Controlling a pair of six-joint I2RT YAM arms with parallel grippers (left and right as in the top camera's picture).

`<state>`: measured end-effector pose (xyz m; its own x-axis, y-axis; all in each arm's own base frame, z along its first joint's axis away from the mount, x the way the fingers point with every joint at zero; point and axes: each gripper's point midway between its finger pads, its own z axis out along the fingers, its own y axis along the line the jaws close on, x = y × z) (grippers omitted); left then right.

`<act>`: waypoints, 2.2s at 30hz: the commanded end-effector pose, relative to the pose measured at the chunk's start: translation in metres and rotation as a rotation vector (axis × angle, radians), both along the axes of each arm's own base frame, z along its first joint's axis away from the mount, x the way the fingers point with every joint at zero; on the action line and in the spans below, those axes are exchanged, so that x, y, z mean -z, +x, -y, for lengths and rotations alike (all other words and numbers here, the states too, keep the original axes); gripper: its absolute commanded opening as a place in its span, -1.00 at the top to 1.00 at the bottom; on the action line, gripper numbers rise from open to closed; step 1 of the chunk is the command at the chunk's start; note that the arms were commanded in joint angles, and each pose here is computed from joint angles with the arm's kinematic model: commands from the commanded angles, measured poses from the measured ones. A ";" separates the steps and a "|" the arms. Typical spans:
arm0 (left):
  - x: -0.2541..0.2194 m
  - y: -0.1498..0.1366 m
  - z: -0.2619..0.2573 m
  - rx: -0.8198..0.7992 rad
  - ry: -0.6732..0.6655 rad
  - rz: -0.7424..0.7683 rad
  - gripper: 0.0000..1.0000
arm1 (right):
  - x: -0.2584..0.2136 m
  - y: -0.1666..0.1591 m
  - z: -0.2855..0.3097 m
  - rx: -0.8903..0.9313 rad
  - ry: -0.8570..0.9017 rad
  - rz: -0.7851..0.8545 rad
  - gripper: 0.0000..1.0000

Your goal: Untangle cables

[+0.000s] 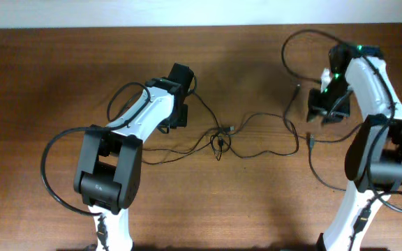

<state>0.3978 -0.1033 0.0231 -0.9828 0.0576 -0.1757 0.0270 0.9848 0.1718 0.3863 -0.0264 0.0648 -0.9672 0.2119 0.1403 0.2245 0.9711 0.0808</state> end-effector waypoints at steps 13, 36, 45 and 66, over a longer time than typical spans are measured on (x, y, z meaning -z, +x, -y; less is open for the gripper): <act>0.005 -0.001 -0.001 -0.014 0.008 -0.007 0.79 | 0.070 -0.012 -0.027 -0.169 -0.084 0.019 0.46; 0.005 0.000 -0.001 -0.014 0.007 -0.004 0.79 | -0.033 0.001 -0.132 -0.188 0.388 0.107 0.91; -0.038 -0.001 -0.023 -0.096 -0.118 0.007 1.00 | -0.025 -0.027 -0.230 -0.332 0.392 0.066 0.92; -0.085 -0.006 0.028 0.294 -0.484 0.103 -0.08 | -0.008 -0.026 -0.184 0.022 0.256 -0.078 -0.97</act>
<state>0.3973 -0.1000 0.0802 -0.9716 0.0358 -0.2340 0.0956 0.9637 -0.2494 0.3658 0.1408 0.0683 -0.9745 0.1164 0.1918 0.1623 0.9560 0.2444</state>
